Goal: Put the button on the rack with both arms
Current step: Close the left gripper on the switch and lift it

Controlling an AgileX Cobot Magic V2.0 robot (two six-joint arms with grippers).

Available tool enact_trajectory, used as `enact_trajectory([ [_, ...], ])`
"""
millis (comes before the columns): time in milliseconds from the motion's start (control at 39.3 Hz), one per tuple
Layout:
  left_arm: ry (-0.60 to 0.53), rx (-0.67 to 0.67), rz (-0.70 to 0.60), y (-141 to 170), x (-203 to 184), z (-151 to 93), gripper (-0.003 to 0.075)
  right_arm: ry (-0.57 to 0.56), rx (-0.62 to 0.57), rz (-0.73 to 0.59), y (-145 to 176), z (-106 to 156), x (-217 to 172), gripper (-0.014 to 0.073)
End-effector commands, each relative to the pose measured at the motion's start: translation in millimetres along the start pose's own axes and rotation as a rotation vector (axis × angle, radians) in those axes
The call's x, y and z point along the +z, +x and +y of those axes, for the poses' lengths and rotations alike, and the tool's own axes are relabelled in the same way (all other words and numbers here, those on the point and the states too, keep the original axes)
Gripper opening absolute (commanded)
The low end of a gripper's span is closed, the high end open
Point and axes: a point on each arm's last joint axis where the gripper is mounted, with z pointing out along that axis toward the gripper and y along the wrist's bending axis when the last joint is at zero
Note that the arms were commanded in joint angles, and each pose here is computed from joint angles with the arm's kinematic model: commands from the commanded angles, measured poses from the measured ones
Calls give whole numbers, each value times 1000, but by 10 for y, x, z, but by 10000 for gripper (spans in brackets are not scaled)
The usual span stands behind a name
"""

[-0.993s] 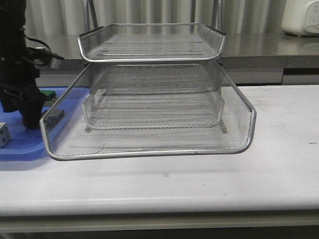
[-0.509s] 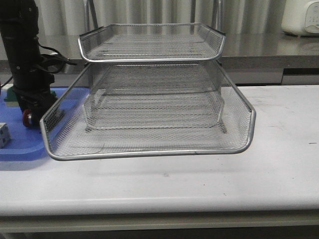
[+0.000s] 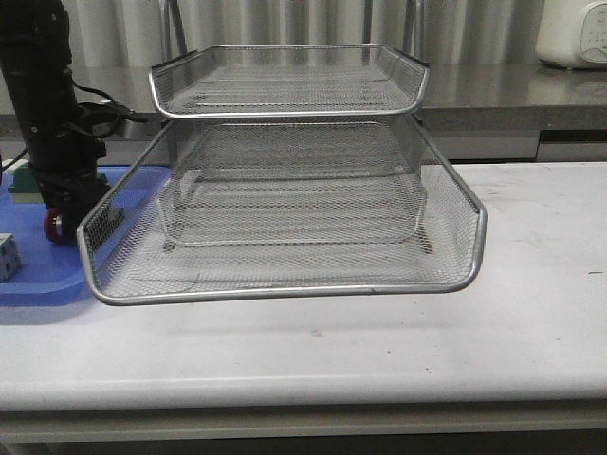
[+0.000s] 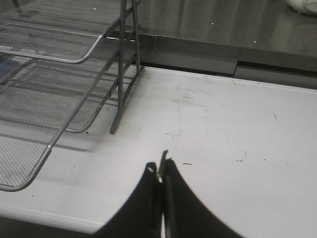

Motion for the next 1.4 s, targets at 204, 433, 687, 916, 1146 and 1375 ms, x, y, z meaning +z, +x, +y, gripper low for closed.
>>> enact_trajectory([
  [204,-59,3,-115,-109,-394,15,315,8,-12,-98,-147,-9,-22,-110],
  [433,-60,-3,-114,-90,-394,37,179,8,-12,-98,-147,-9,-22,-110],
  [687,-42,-53,-96,-70,-559,64,118,8,-12,-98,-147,-9,-22,-110],
  [916,-82,-252,-126,98,-989,275,118,8,-12,-98,-147,-9,-22,-110],
  [1146,-109,-438,-172,311,-1468,196,118,8,-12,-98,-147,-9,-22,-110],
  [1375,-76,-458,-154,661,-1850,-240,118,8,-12,-98,-147,-9,-22,-110],
])
